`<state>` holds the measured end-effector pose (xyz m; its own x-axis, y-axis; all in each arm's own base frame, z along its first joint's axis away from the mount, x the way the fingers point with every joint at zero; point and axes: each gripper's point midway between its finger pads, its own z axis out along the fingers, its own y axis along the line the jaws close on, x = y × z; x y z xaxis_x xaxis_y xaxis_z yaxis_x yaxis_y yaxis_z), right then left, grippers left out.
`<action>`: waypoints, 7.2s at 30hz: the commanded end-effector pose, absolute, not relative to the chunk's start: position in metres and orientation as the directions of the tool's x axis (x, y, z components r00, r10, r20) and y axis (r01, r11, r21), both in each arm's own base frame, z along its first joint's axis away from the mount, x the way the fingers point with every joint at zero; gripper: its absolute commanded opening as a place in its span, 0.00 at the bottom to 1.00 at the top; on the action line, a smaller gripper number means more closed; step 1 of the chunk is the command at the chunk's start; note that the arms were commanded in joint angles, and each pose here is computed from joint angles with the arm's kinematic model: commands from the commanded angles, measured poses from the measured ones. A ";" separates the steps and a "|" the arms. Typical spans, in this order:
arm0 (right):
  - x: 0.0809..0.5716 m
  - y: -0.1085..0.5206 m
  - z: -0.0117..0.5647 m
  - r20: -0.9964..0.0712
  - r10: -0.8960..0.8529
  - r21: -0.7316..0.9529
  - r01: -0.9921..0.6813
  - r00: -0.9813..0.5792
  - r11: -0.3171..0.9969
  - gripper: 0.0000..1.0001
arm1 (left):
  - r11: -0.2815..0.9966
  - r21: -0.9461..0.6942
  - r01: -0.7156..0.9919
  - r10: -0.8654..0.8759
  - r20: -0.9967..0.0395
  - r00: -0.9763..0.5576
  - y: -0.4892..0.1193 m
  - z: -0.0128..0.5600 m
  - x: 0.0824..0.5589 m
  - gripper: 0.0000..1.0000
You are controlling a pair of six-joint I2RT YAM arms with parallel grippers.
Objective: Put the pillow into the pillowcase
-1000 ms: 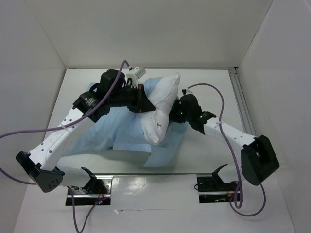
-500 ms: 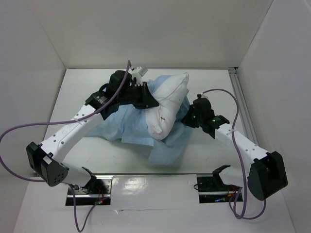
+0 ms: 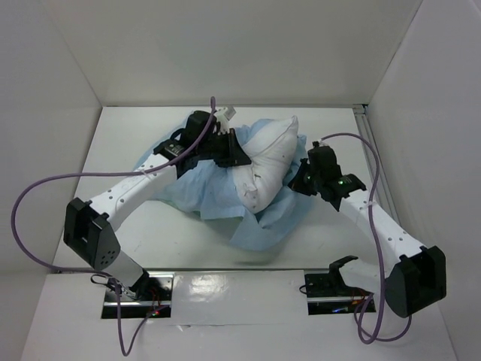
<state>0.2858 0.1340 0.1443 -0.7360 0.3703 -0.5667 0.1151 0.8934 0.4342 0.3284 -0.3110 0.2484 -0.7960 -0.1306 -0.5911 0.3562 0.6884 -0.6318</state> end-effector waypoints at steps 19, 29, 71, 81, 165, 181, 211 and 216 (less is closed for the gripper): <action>0.287 0.070 0.157 -0.638 0.389 0.277 0.273 -0.665 0.921 0.00 | 0.928 -0.346 0.138 -0.095 -0.578 -0.810 -0.252 0.163 0.371 0.00; 0.343 0.085 0.243 -0.746 0.497 0.475 0.170 -0.442 0.863 0.00 | 0.930 -0.248 0.270 0.105 -0.525 -0.844 -0.269 0.130 0.352 0.00; 0.322 0.144 0.424 -0.847 0.450 0.523 -0.596 -0.283 0.609 0.00 | 0.869 -0.119 0.480 0.450 -0.210 -0.868 -0.297 0.053 0.319 0.00; 0.331 0.159 0.217 -0.647 0.358 0.629 -0.205 -0.673 0.750 0.00 | 0.828 -0.340 0.446 0.313 -0.379 -0.871 -0.352 0.129 0.342 0.00; 0.334 0.114 0.044 -0.479 0.651 0.350 0.553 -0.589 0.756 0.50 | 0.889 -0.252 0.382 0.190 -0.557 -0.808 -0.343 0.165 0.323 0.00; 0.320 0.074 0.070 -0.564 0.713 0.382 0.634 -0.417 0.672 0.75 | 0.888 -0.244 0.391 0.195 -0.568 -0.799 -0.341 0.168 0.328 0.00; 0.345 0.101 0.093 -0.546 0.730 0.496 0.544 -0.410 0.677 0.75 | 0.869 -0.260 0.420 0.218 -0.561 -0.799 -0.345 0.169 0.323 0.00; 0.354 0.103 0.070 -0.529 0.726 0.433 0.595 -0.439 0.677 0.73 | 0.869 -0.260 0.420 0.218 -0.561 -0.799 -0.345 0.169 0.323 0.00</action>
